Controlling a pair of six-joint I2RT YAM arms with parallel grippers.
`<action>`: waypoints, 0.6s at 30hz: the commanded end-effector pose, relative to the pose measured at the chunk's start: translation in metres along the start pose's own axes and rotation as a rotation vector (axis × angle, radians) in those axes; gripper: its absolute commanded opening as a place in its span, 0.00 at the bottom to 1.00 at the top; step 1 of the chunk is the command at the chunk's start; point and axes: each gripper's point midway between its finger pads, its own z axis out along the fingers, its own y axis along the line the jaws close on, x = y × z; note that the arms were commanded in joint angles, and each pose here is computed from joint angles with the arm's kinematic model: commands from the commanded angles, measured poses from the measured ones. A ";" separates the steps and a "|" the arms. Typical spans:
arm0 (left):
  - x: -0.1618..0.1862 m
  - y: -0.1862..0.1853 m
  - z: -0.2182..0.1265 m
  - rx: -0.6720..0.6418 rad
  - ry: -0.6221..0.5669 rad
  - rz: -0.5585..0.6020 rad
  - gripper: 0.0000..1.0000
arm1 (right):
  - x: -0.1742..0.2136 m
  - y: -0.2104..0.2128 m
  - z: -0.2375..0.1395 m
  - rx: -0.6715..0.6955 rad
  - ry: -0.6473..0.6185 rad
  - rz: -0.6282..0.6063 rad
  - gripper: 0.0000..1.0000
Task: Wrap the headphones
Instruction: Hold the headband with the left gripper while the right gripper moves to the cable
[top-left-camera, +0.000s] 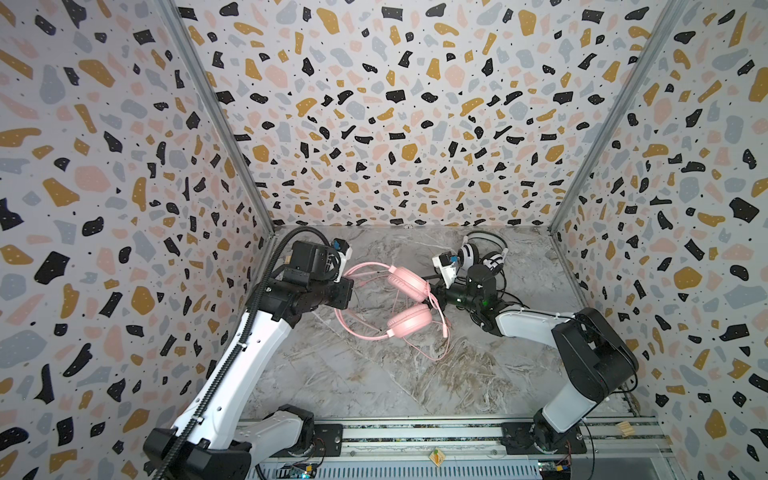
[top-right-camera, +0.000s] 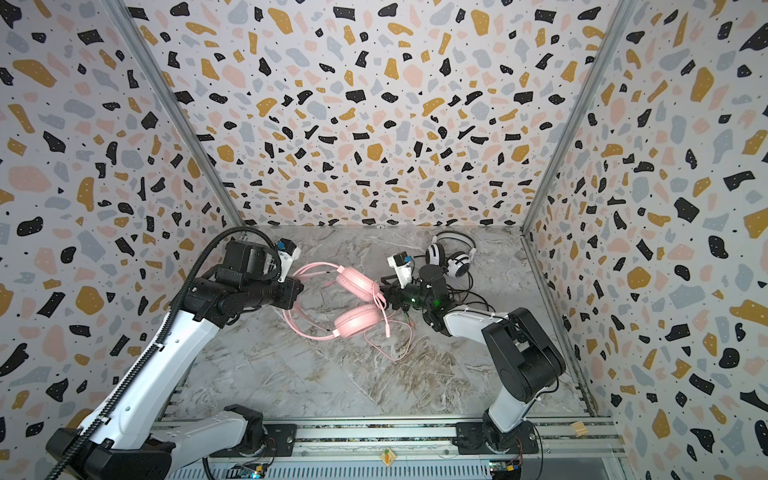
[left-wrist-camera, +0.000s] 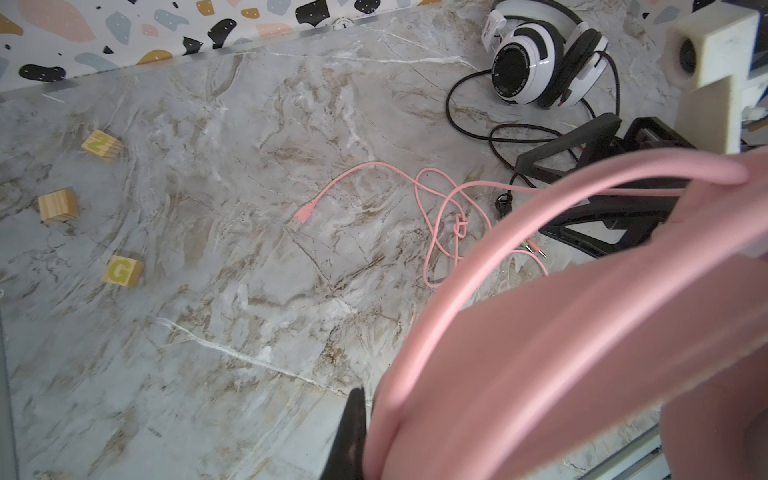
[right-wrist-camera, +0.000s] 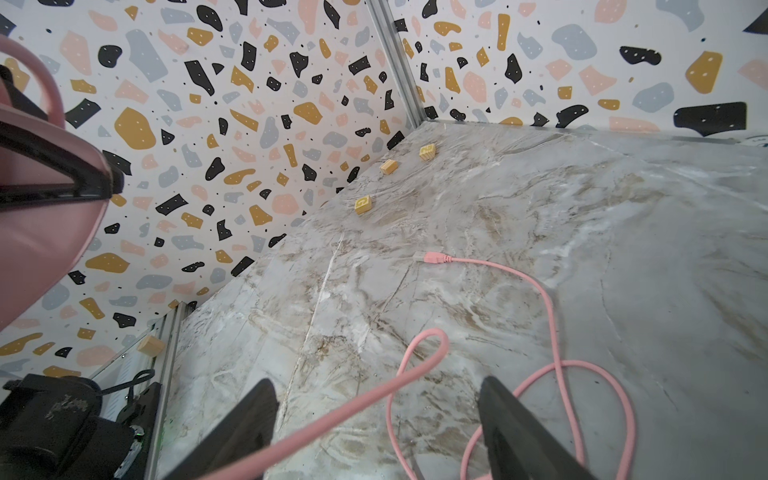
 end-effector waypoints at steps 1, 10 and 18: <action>-0.020 -0.024 -0.019 0.127 -0.095 -0.009 0.00 | -0.019 0.011 0.005 -0.059 -0.053 -0.041 0.79; -0.023 -0.058 -0.036 0.324 -0.095 -0.065 0.00 | -0.025 0.018 0.017 -0.153 -0.075 -0.015 0.80; -0.026 -0.062 -0.042 0.343 -0.113 -0.080 0.00 | -0.035 0.030 0.014 -0.237 -0.131 0.020 0.70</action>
